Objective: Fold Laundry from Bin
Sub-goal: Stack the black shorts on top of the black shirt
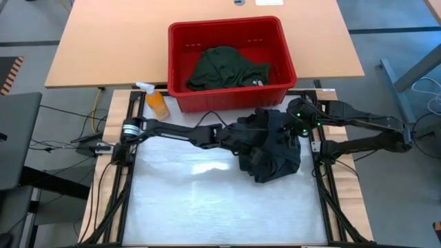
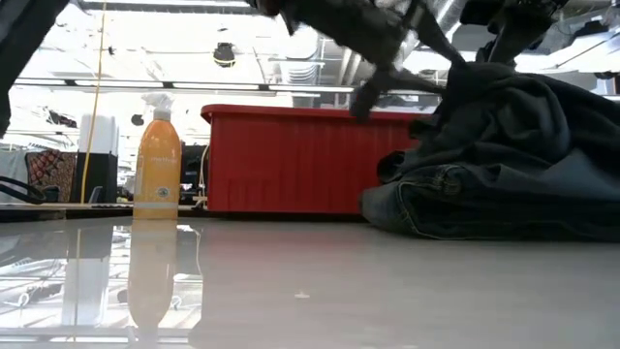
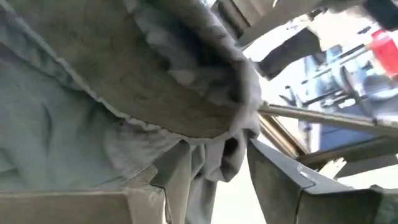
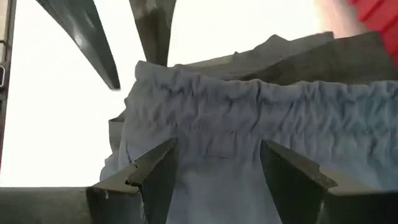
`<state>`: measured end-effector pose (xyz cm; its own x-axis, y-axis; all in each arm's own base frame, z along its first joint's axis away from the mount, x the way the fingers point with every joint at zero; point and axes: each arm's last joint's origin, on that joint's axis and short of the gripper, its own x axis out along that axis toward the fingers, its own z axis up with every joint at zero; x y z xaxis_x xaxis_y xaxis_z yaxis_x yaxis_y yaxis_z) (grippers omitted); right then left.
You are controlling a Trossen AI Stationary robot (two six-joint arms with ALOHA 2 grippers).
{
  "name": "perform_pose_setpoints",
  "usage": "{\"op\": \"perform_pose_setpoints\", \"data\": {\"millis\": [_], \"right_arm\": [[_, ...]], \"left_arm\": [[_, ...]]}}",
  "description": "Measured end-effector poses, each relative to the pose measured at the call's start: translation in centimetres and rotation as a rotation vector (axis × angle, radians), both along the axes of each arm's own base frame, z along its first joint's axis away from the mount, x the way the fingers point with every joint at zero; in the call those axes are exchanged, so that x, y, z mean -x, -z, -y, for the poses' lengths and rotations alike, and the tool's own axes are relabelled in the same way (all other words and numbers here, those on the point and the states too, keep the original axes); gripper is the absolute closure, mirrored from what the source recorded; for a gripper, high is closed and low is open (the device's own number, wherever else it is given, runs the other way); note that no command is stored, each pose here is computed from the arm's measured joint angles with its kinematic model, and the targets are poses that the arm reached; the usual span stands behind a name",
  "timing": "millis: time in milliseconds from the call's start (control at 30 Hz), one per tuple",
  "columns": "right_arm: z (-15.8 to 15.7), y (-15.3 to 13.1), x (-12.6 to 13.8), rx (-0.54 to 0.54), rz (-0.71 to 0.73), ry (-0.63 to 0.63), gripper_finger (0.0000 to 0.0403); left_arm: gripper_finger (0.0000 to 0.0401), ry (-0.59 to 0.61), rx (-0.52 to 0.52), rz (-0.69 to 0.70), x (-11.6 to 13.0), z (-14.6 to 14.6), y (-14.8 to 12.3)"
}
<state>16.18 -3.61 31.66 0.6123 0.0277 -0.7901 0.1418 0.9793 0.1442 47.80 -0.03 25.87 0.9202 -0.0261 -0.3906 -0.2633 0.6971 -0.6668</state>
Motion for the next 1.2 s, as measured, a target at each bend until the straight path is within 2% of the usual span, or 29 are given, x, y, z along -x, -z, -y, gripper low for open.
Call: {"op": "perform_pose_setpoints", "data": {"millis": [100, 200, 333, 467, 633, 800, 1000, 1100, 1200], "right_arm": [[-0.2, 0.4, -0.9, -0.006, -0.014, -0.022, 0.0148], [-0.7, 1.6, -2.1, -0.027, -0.046, -0.041, 0.0148], [-2.0, 3.6, -3.8, -0.049, -0.13, -0.107, 0.0148], [-4.0, 5.3, -5.1, -0.062, -0.186, -0.172, 0.0148], [-5.3, 6.9, -6.8, 0.052, -0.215, -0.185, 0.0148], [-4.3, 7.8, -8.4, 0.171, -0.194, -0.131, 0.0148], [-1.9, 9.1, -9.2, 0.193, -0.249, -0.075, 0.0148], [-1.5, 8.0, -9.1, 0.171, -0.264, -0.093, 0.0148], [-1.6, 5.0, -8.5, 0.176, -0.231, -0.093, 0.0148]], "left_arm": [[0.0257, -0.015, -0.083, -0.056, 1.7, 0.9, -2.0], [0.0257, -0.085, -0.182, -0.112, 3.7, 1.8, -4.2], [0.0257, -0.247, -0.332, -0.177, 6.3, 2.9, -6.4], [0.0257, -0.415, -0.453, -0.284, 8.1, 4.3, -6.3], [0.0257, -0.541, -0.497, -0.395, 9.7, 5.1, -5.4], [0.0257, -0.62, -0.517, -0.459, 10.8, 5.6, -4.7], [0.0257, -0.738, -0.543, -0.588, 14.0, 6.9, -3.8], [0.0257, -0.808, -0.585, -0.67, 16.2, 7.3, -3.8], [0.0257, -0.812, -0.623, -0.695, 17.0, 7.5, -3.8]]}}
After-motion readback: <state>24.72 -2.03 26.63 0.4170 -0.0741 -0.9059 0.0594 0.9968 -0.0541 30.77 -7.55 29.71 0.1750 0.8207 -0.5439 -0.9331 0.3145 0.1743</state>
